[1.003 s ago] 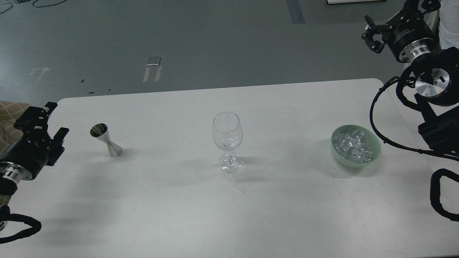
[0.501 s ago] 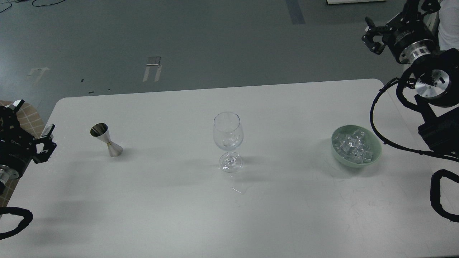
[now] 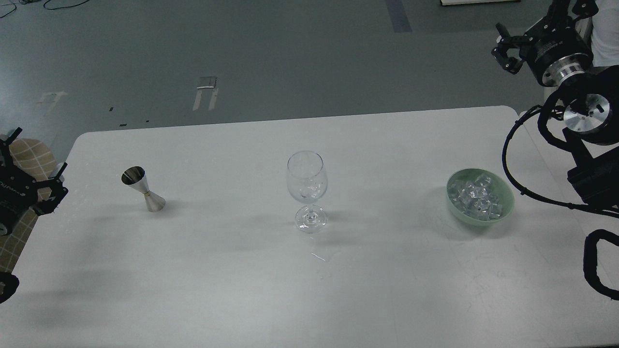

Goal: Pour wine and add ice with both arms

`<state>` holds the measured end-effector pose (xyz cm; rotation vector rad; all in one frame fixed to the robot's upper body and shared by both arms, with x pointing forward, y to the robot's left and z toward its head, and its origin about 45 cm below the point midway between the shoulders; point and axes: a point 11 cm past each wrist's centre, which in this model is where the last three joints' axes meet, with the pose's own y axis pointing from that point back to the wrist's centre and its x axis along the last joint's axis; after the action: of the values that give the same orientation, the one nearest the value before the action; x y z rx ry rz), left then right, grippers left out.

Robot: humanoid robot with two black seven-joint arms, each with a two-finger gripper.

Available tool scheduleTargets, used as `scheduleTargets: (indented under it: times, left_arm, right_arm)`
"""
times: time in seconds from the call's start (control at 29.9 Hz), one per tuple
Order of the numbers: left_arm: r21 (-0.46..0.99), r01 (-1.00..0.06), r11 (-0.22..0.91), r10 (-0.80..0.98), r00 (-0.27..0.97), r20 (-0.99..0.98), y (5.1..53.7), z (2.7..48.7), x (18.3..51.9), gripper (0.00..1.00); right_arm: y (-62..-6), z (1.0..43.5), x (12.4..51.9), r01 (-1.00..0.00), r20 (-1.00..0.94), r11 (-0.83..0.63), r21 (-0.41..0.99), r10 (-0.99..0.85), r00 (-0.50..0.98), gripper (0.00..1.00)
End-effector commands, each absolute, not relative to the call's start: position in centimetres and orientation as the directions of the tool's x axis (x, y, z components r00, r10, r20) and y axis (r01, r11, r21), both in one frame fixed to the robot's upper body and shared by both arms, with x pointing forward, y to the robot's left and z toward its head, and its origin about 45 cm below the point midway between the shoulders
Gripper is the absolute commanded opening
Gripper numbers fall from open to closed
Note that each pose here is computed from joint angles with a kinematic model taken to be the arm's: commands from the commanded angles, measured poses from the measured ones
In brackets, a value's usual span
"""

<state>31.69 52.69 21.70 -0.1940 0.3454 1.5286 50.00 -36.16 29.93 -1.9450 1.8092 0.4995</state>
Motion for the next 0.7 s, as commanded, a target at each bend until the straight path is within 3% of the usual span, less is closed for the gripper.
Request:
scheduleTargets:
  times: [0.0,0.43,0.67]
  left_arm:
    - [0.145,-0.989,0.029,0.900,-0.037,-0.434,53.2,21.4,31.4,0.98]
    - [0.234,-0.971,0.041,0.713,-0.135,-0.688,52.1,18.0,27.2,0.97]
    - [0.241,-0.950,0.197,0.623,-0.068,-0.779,47.2,17.7,25.8,0.96]
  right_arm:
    - [-36.3,29.9,50.0,-0.996,-0.538,-0.050,-0.067,-0.839,0.079,1.00]
    - [-36.4,29.4,49.9,-0.997,-0.538,-0.050,-0.055,-0.840,0.072,1.00]
    - [-36.5,28.7,49.6,-0.998,-0.538,-0.049,-0.042,-0.840,0.064,1.00]
